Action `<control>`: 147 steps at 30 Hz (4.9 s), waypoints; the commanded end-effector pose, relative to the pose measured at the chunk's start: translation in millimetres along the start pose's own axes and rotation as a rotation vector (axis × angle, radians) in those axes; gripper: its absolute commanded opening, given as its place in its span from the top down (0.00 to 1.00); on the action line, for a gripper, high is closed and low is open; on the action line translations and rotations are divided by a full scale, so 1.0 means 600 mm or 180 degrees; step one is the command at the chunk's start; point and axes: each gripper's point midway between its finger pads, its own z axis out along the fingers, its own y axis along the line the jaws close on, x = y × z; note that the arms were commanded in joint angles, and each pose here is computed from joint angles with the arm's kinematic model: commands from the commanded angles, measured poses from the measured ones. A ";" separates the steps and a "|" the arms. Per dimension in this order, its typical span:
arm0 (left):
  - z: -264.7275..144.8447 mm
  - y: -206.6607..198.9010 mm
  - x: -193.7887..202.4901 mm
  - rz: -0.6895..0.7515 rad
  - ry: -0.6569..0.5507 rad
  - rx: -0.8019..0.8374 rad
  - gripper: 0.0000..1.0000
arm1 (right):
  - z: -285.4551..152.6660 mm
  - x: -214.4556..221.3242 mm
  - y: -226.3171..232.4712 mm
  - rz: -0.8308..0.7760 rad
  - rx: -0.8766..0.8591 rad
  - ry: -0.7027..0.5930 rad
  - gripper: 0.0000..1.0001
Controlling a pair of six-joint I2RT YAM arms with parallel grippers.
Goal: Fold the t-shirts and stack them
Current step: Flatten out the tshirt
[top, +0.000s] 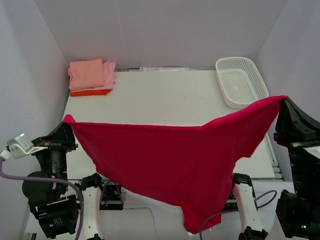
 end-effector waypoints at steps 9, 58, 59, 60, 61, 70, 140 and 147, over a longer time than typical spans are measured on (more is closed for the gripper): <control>0.080 0.106 0.158 -0.0089 0.0557 -0.0315 1.00 | 0.055 0.223 -0.024 0.0258 0.0042 0.0610 0.92; 0.413 0.297 0.651 0.0114 0.2150 -0.0920 1.00 | 0.255 1.028 0.082 0.1014 -0.0491 0.2993 0.92; 0.419 0.298 0.655 0.0130 0.2153 -0.0915 1.00 | 0.253 1.046 0.088 0.1034 -0.0515 0.3038 0.92; 0.419 0.304 0.663 0.0145 0.2178 -0.0946 1.00 | 0.254 1.052 0.090 0.1038 -0.0525 0.3042 0.92; 0.419 0.314 0.678 0.0155 0.2219 -0.0971 1.00 | 0.252 1.061 0.094 0.1054 -0.0542 0.3060 0.92; 0.434 0.312 0.753 0.0293 0.2378 -0.0880 1.00 | 0.254 1.143 0.131 0.1080 -0.0677 0.3267 0.92; 0.533 0.339 0.769 0.0992 0.2429 -0.0940 0.88 | 0.279 1.244 0.131 0.0694 -0.0592 0.3682 0.53; 0.529 0.341 0.773 0.1002 0.2443 -0.0932 0.90 | 0.264 1.266 0.123 0.0733 -0.0515 0.3787 0.53</control>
